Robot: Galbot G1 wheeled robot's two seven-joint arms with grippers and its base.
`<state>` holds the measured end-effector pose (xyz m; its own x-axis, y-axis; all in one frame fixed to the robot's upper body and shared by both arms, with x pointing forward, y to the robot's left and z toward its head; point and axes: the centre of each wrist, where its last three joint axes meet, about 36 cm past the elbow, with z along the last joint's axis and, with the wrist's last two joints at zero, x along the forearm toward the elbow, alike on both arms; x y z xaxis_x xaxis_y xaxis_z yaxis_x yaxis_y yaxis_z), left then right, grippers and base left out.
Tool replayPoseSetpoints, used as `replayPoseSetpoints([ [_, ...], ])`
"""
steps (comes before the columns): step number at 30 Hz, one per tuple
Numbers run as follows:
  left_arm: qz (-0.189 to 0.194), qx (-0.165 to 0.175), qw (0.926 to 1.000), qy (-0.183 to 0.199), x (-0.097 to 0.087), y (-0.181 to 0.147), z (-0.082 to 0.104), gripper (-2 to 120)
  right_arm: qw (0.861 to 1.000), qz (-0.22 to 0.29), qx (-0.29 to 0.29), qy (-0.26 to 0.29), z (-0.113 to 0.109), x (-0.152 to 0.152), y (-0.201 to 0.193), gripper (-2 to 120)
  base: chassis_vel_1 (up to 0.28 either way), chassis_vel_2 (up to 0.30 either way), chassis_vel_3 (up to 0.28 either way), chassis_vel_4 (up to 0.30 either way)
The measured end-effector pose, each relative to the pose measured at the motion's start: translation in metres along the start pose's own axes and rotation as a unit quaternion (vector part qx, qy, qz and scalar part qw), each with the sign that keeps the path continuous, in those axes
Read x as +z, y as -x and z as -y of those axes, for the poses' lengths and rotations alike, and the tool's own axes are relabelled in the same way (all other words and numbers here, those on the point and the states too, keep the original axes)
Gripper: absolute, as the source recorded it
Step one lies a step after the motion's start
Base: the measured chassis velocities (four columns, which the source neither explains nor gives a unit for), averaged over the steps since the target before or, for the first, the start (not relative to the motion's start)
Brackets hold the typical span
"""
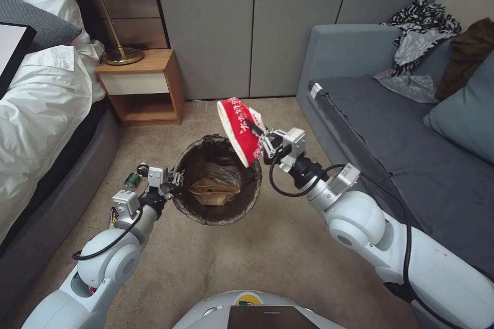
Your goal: Pick up the trash bin, then pick up the garbage from the floor and place it into the trash bin.
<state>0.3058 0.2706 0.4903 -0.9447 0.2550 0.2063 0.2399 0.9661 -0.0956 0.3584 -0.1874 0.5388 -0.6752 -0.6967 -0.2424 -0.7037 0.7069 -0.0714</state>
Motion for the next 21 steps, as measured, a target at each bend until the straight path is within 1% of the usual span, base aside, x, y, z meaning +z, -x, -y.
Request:
replayPoseSetpoints([
  [7,0.002,-0.001,1.0000,-0.001,-0.001,0.001,0.000,4,0.999,-0.010,-0.033,0.008,-0.009,0.017,0.019,0,0.000,0.000,0.000,0.000],
  [11,0.002,-0.002,1.0000,-0.002,-0.001,0.001,0.000,4,0.999,-0.015,-0.041,0.009,-0.012,0.024,0.025,0,0.000,0.000,0.000,0.000],
  [14,0.003,-0.002,1.0000,-0.002,-0.001,0.001,0.000,4,0.998,-0.028,-0.049,0.008,-0.015,0.038,0.032,0,0.000,0.000,0.000,0.000],
  [17,0.003,-0.002,1.0000,-0.002,-0.001,0.001,0.000,4,0.998,-0.032,-0.051,0.009,-0.016,0.042,0.034,0,0.000,0.000,0.000,0.000],
  [19,0.004,-0.003,1.0000,-0.003,-0.002,0.001,-0.001,4,0.997,-0.048,-0.055,0.010,-0.020,0.058,0.037,0,0.000,0.000,0.000,0.000],
  [21,0.004,-0.004,1.0000,-0.003,-0.002,0.001,-0.001,4,0.997,-0.050,-0.057,0.009,-0.021,0.060,0.038,0,0.000,0.000,0.000,0.000],
])
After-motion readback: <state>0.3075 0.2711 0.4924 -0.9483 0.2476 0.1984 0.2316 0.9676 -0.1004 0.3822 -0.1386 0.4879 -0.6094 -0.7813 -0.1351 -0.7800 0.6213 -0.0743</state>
